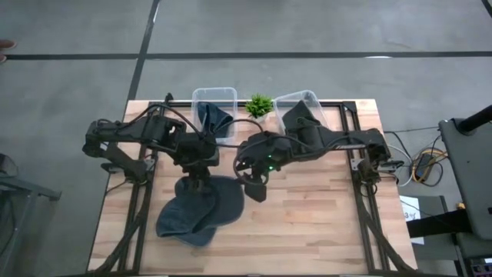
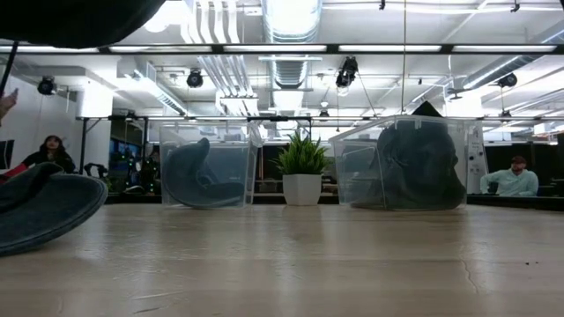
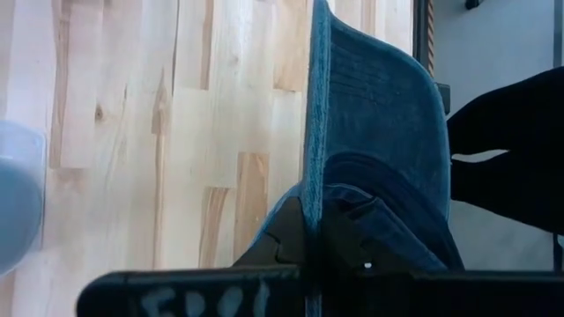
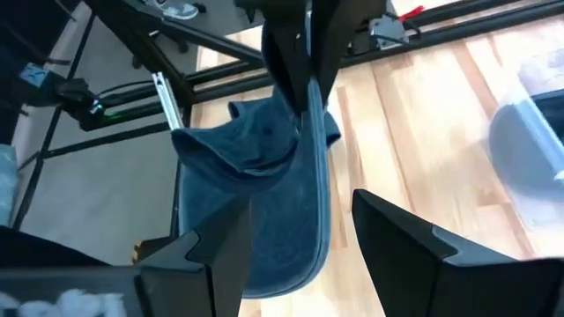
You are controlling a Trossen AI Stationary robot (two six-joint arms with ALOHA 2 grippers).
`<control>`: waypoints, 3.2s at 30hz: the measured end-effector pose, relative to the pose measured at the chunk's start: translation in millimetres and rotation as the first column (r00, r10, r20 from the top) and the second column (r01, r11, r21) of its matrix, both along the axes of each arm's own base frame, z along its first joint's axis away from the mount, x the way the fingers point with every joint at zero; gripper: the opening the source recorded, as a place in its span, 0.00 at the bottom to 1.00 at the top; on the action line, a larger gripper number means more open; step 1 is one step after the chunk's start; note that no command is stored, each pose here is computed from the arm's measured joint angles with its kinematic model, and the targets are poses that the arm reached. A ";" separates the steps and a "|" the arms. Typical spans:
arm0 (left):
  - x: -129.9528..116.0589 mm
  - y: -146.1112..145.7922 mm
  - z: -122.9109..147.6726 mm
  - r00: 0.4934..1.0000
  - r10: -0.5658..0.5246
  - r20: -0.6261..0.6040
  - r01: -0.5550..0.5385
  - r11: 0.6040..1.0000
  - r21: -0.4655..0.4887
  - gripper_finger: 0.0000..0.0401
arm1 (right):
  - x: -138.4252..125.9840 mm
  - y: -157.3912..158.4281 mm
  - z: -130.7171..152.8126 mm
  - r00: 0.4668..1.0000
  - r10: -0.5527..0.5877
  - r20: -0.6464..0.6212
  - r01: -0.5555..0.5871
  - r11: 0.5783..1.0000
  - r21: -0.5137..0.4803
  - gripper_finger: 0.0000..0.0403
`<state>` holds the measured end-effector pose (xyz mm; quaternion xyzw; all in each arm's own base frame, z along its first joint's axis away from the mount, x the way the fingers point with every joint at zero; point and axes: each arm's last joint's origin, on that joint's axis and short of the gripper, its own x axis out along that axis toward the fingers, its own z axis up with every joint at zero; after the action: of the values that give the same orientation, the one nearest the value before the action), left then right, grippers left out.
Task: Pick & Place hat
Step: Put the right blue cap into the left transparent bin
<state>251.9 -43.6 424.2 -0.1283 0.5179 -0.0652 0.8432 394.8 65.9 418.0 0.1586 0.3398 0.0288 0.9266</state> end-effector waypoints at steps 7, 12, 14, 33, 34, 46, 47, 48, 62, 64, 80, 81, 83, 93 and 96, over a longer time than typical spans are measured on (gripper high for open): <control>-0.1 0.0 0.2 1.000 -0.002 0.003 0.002 1.000 0.001 0.02 | 20.4 -2.3 -25.7 0.998 -0.019 -0.061 0.019 1.000 -0.010 0.47; -0.4 0.1 0.3 1.000 -0.001 0.003 0.001 1.000 0.002 0.02 | 27.4 -5.2 -34.0 0.997 -0.029 -0.076 0.029 1.000 -0.008 0.47; -0.3 0.1 0.3 1.000 -0.002 0.004 0.002 1.000 0.002 0.02 | 28.1 -4.6 -33.7 0.997 -0.025 -0.067 0.025 1.000 -0.003 0.47; -0.4 -0.2 0.3 0.999 0.037 -0.010 -0.037 0.999 -0.022 0.05 | 34.1 -5.1 -35.8 0.997 0.031 -0.064 -0.021 0.988 0.152 0.03; -0.3 0.1 0.2 0.999 0.047 -0.009 -0.047 0.999 -0.018 0.08 | 33.8 -5.1 -35.1 0.998 0.028 -0.064 -0.018 0.987 0.157 0.03; -7.8 8.7 14.8 0.974 0.207 0.096 -0.220 0.963 0.155 0.30 | 26.0 -6.5 -36.8 0.990 -0.003 -0.140 0.026 0.986 0.163 0.02; -9.5 9.9 17.9 0.971 0.212 0.111 -0.228 0.960 0.161 0.31 | 25.7 -5.6 -37.6 0.989 -0.007 -0.145 0.030 0.987 0.157 0.02; -11.8 10.9 21.7 0.967 0.220 0.129 -0.240 0.956 0.167 0.31 | 25.5 -5.0 -38.3 0.989 -0.014 -0.150 0.036 0.988 0.150 0.02; -79.2 27.7 95.3 0.790 0.382 0.479 -0.487 0.866 0.112 0.32 | 6.2 -46.1 -10.0 0.959 -0.278 -0.058 0.278 0.961 0.002 0.02; -91.9 30.2 103.7 0.755 0.404 0.516 -0.514 0.854 0.083 0.32 | 0.0 -54.3 -2.0 0.947 -0.321 -0.027 0.320 0.947 -0.023 0.02; -135.9 39.2 128.1 0.587 0.478 0.654 -0.593 0.803 -0.055 0.32 | -63.0 -75.9 77.8 0.785 -0.508 0.354 0.573 0.813 -0.105 0.02; -137.5 39.5 128.4 0.583 0.479 0.656 -0.594 0.802 -0.057 0.32 | -67.8 -76.5 83.1 0.768 -0.516 0.380 0.590 0.801 -0.104 0.02; -138.8 40.2 128.8 0.570 0.490 0.660 -0.608 0.791 -0.063 0.32 | -75.5 -77.7 92.1 0.732 -0.531 0.427 0.624 0.774 -0.105 0.02; -142.6 41.0 132.1 0.518 0.542 0.662 -0.623 0.769 -0.143 0.32 | -94.2 -76.8 131.0 0.591 -0.471 0.655 0.661 0.748 -0.060 0.02; -142.6 40.9 132.2 0.487 0.598 0.637 -0.635 0.743 -0.213 0.32 | -87.8 -72.8 133.3 0.582 -0.427 0.692 0.656 0.749 -0.090 0.02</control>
<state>109.3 -2.6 556.5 -0.2509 0.0995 0.2125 0.9391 307.0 -6.9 551.3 0.0760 -0.0588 -0.2671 0.9589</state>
